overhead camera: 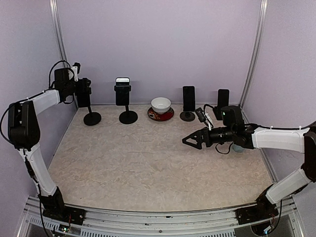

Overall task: Place the phone on the phone stand
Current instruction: Place the phone stand with the phone at the corner of the board.

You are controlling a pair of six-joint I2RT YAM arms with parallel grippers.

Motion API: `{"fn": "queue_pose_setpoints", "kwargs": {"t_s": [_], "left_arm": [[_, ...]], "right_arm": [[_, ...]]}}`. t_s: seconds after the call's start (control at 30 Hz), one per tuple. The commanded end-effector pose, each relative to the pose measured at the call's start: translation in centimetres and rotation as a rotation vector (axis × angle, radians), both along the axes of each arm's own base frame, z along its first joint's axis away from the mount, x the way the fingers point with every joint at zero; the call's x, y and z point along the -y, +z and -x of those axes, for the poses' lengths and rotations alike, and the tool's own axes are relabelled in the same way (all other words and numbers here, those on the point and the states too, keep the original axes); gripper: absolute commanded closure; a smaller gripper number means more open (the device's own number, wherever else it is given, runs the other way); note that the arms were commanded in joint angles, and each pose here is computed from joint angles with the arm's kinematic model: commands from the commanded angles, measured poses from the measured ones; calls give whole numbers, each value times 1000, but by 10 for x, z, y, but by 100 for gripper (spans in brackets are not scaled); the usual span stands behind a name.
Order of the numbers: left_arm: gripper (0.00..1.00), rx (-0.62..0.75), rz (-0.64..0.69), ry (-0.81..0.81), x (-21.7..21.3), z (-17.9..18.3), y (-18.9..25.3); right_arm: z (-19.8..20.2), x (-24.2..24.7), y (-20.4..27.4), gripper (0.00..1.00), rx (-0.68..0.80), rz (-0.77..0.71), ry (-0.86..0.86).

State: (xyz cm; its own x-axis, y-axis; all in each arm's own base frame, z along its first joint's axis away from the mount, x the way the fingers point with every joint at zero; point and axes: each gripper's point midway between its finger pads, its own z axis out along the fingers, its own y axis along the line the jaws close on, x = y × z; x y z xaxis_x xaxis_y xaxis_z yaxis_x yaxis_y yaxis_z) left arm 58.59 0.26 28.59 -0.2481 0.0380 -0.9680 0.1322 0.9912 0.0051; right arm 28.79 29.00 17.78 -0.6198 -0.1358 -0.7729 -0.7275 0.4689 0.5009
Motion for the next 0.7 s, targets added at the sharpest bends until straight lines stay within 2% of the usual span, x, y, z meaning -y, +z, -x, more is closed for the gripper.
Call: {"fn": "queue_pose_setpoints", "kwargs": {"t_s": [0.0, 0.4, 0.67], "left_arm": [[49, 266, -12, -22, -3, -3, 86], [47, 241, -2, -37, -6, -10, 71], [32, 233, -2, -31, -7, -11, 67]], "right_arm": [[-5, 4, -2, 0, -5, 9, -15], [-4, 3, -7, 0, -26, 5, -16], [-4, 3, -8, 0, -29, 1, -17]]}}
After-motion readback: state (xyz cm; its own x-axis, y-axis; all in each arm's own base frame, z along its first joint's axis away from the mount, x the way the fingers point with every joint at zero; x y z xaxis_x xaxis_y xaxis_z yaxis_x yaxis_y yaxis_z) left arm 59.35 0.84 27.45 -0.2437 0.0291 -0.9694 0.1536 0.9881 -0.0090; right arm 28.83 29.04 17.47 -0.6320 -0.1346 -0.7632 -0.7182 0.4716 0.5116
